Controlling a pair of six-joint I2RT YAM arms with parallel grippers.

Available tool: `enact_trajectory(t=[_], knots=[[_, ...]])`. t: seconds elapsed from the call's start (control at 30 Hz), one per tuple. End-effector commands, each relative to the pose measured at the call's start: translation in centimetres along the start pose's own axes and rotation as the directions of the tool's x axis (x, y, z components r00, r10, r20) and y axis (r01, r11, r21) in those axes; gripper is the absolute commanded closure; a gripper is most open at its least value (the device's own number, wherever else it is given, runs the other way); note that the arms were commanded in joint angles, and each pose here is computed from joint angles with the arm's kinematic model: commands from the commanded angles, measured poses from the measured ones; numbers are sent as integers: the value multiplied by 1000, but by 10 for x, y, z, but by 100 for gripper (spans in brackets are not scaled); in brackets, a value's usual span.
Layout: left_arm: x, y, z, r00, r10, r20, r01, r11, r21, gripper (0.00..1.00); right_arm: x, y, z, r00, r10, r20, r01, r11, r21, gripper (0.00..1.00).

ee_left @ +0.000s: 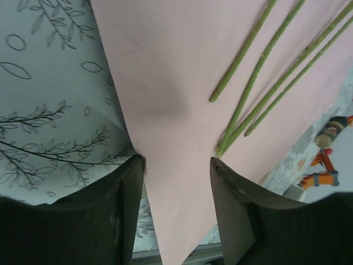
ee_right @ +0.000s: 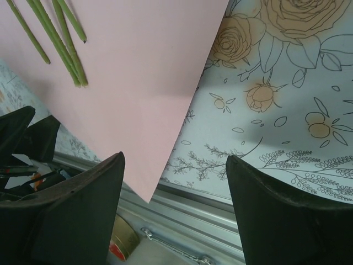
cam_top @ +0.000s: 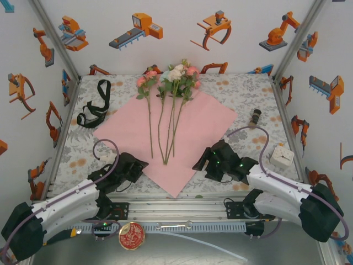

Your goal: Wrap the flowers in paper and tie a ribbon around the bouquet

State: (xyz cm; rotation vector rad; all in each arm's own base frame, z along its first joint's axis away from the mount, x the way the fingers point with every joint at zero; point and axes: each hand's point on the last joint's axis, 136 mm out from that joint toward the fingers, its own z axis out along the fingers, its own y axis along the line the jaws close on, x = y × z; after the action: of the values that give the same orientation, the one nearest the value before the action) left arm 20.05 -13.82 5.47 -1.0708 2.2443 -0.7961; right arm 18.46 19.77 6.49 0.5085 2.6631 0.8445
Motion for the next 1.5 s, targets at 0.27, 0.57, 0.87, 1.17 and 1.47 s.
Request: enact_trajectory(t=[0.27, 0.57, 0.87, 1.17, 1.47], knots=[[21, -44, 6, 989, -64, -130, 78, 991, 105, 56, -20, 26, -10, 966, -235, 106, 241, 970, -39, 31], [41, -48, 26, 971, -64, -230, 82, 994, 66, 83, -4, 92, -49, 339, -905, 256, 939, 311, -146, 29], [38, -53, 29, 964, -93, -251, 105, 994, 36, 96, 52, 99, -49, -205, -887, 413, 898, -338, -281, 16], [38, -45, 32, 953, -155, -259, 165, 986, 20, 100, 47, 100, 2, -365, -831, 420, 867, -468, -172, 20], [32, -46, 31, 950, -194, -243, 208, 978, 31, 100, 82, 62, 23, -393, -850, 352, 809, -501, -307, 22]])
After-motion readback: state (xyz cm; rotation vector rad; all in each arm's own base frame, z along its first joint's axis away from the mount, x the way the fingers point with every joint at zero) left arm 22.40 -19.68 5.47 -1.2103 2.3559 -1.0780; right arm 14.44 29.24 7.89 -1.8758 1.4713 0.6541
